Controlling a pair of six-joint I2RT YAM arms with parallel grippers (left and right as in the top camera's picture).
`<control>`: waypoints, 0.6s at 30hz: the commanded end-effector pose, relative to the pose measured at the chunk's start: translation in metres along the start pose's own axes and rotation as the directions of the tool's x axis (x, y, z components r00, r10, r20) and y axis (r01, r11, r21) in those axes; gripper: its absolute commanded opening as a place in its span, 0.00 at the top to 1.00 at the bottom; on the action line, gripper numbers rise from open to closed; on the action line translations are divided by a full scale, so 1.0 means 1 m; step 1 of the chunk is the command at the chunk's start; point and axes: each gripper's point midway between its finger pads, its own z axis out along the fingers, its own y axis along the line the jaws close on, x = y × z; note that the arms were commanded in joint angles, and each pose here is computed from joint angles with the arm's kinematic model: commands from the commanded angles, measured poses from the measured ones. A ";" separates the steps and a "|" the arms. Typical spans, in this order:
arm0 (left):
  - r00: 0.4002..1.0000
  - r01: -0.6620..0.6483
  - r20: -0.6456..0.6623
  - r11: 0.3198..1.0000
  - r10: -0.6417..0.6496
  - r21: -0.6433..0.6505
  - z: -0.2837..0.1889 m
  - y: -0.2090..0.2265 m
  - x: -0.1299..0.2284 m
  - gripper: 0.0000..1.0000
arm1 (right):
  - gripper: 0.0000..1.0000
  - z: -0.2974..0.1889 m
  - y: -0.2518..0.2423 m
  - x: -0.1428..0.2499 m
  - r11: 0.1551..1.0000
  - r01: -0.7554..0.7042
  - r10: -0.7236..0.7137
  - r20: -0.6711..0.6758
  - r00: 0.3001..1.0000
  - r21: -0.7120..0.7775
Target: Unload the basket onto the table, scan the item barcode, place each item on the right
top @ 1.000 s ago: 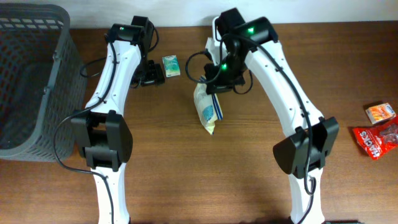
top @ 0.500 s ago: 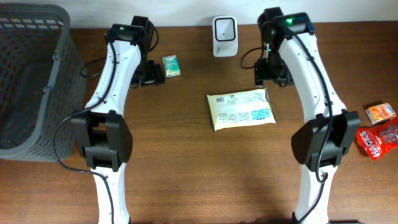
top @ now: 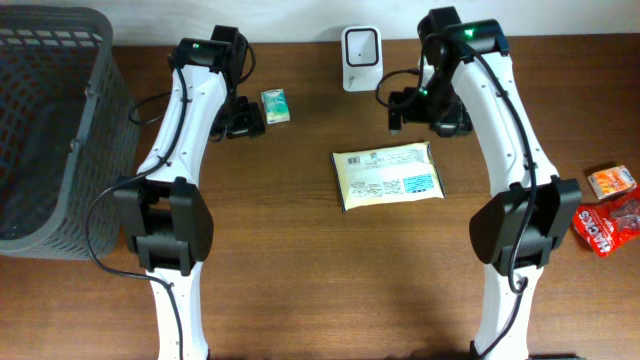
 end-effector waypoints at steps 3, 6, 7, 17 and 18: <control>1.000 0.012 0.002 1.000 -0.012 0.008 -0.002 0.000 0.000 0.01 | 0.77 0.033 0.038 0.004 0.995 0.011 -0.013 -0.022 1.000 -0.097; 1.000 0.012 0.002 1.000 -0.012 0.008 -0.002 0.000 0.000 0.01 | 0.92 0.063 0.043 0.013 0.996 -0.021 0.017 -0.051 0.999 -0.090; 1.000 0.012 0.002 1.000 -0.012 0.008 -0.002 0.000 0.000 0.01 | 0.94 0.076 0.043 0.017 0.996 -0.030 0.025 -0.063 0.998 -0.086; 1.000 0.012 0.002 1.000 -0.012 0.008 -0.002 0.000 0.000 0.01 | 0.96 0.148 0.046 0.069 0.996 -0.032 0.016 -0.187 0.982 -0.083; 1.000 0.012 0.002 1.000 -0.012 0.008 -0.002 0.000 0.000 0.01 | 0.96 0.148 0.044 0.069 0.997 -0.032 0.017 -0.188 0.982 -0.074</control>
